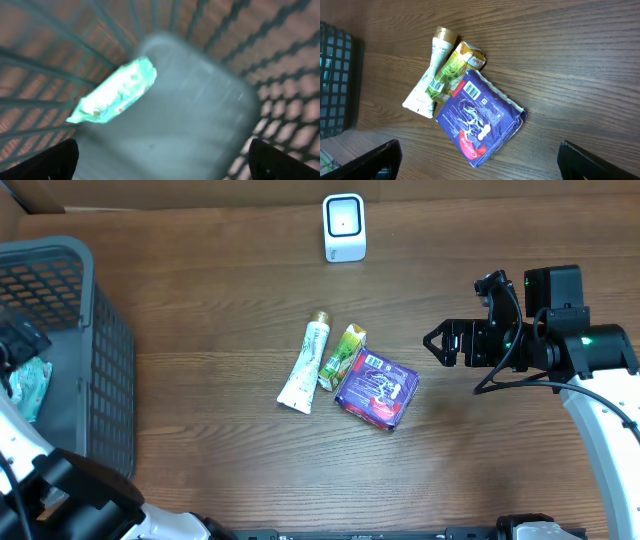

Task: Scan the item barcode
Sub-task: 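Reach the left gripper into the basket and grasp the mint-green wrapper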

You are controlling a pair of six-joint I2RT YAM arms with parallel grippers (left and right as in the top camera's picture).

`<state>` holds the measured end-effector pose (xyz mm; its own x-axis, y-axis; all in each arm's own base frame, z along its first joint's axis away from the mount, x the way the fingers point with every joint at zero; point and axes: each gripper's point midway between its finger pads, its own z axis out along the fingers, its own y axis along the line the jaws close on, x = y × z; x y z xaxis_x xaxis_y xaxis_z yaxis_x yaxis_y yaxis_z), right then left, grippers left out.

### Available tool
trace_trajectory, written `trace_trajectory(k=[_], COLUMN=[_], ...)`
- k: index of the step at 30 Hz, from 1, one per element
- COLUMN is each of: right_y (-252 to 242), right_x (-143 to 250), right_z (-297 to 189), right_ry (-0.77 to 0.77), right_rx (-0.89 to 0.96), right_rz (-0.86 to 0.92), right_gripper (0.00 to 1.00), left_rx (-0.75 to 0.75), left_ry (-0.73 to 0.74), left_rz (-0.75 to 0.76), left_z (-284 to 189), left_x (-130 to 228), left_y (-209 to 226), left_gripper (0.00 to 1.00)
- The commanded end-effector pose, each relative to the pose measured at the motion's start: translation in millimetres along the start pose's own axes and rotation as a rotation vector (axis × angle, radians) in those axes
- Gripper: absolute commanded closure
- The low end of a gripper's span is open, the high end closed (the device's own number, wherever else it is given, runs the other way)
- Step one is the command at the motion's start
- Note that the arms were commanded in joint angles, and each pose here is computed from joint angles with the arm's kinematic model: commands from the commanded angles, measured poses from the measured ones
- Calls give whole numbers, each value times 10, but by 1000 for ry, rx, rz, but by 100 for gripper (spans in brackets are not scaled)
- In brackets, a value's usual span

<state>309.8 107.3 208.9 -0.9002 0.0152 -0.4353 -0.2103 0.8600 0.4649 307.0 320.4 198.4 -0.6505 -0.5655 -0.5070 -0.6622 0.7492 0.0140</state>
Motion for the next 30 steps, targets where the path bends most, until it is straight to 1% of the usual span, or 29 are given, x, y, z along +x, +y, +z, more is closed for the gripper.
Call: trace_trajectory(k=[1,3,5,8,11,17,22,28,30], right_y=[41,40,40,41,40,42,41,42,42], right_x=[-79,-79,-79,-80,-79,-80,-80,-81,-81], right_z=[-55,-55,-55,-55,-55,-55,-55,-55,-55], right_ry=[-27,-27,-27,-27,-27,-27,-27,-27,-27], right_rx=[2,2,2,2,2,2,2,2,2], right_rz=[-22,-22,-22,-22,-22,-22,-22,-22,-21], right_gripper=[0,0,0,0,0,0,0,0,0], left_rx=[-8,2,4,-52,-91,-96,-91,-70,-63], left_ry=[83,112,133,161,158,132,148,216,241], left_rz=[248,313,348,365,370,445,451,449,433], left_z=[281,396,488,613,732,1000,1246,1510,1547], left_x=[228,299,336,359,322,236,285,484,554], left_y=[20,18,27,136,210,227,228,223,216], left_gripper=[0,0,0,0,1,0,1,0,4])
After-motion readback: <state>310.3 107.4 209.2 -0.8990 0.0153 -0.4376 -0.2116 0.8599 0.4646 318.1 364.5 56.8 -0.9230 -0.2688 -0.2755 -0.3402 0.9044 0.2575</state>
